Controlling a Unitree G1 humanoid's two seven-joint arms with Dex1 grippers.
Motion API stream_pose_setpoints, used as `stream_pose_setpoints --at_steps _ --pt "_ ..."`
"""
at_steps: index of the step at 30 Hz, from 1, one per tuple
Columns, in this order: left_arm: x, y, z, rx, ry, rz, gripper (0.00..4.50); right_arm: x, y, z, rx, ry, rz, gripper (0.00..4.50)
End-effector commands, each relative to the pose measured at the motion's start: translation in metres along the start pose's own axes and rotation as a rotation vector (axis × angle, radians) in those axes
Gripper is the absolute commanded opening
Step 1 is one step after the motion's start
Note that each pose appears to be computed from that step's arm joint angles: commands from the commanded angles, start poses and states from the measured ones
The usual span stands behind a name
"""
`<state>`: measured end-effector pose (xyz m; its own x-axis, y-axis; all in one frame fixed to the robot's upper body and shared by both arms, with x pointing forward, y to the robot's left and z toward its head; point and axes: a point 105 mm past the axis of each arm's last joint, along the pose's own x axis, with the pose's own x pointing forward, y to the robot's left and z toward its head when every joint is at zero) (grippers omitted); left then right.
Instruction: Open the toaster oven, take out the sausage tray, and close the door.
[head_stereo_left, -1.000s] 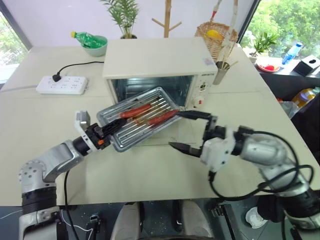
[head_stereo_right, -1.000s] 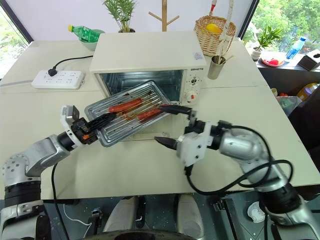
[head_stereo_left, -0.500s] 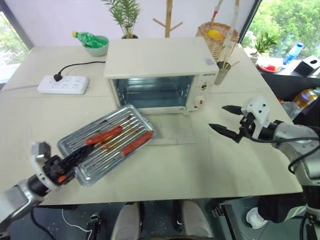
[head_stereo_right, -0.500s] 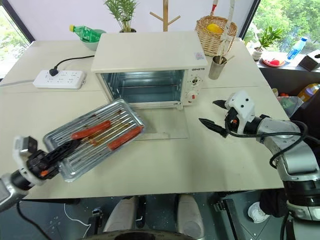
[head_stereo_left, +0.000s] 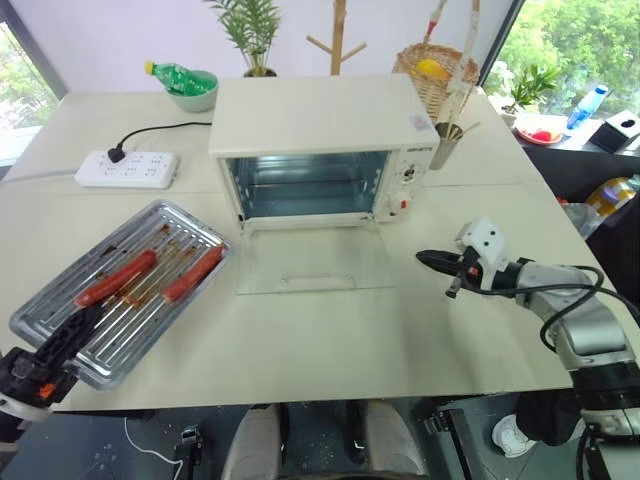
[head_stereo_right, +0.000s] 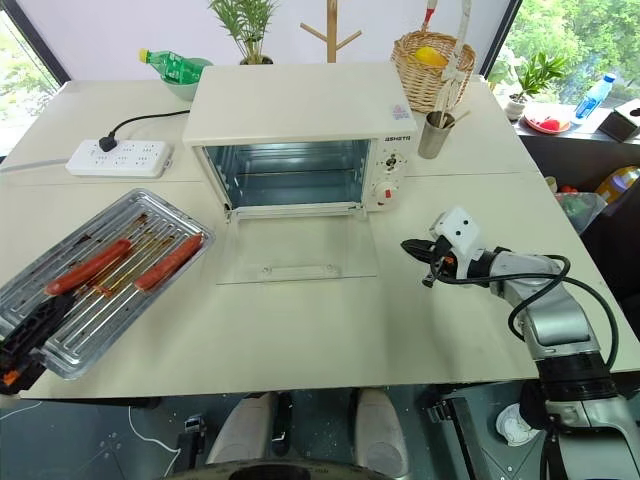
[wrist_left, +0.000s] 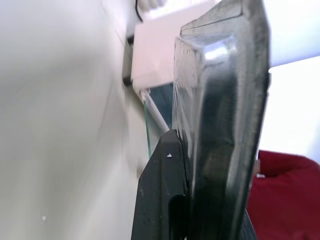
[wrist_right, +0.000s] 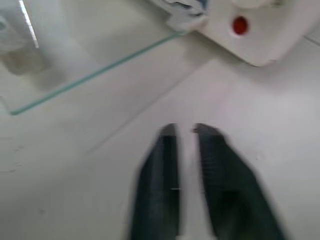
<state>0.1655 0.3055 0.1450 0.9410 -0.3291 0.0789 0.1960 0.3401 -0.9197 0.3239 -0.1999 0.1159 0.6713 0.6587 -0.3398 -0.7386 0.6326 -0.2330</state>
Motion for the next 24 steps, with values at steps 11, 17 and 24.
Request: stream_pose_setpoints --at_steps 11,17,24 --pt "-0.002 -0.011 0.01 0.028 -0.034 -0.051 0.0 0.033 0.046 0.009 -0.078 -0.047 0.133 0.11" --pt "0.006 -0.014 0.011 0.051 -0.039 -0.049 0.0 0.026 0.038 0.065 -0.109 -0.208 0.088 0.11" --pt "0.004 -0.014 0.013 0.057 -0.031 -0.037 0.0 0.013 0.014 0.118 -0.138 -0.337 -0.003 0.11"
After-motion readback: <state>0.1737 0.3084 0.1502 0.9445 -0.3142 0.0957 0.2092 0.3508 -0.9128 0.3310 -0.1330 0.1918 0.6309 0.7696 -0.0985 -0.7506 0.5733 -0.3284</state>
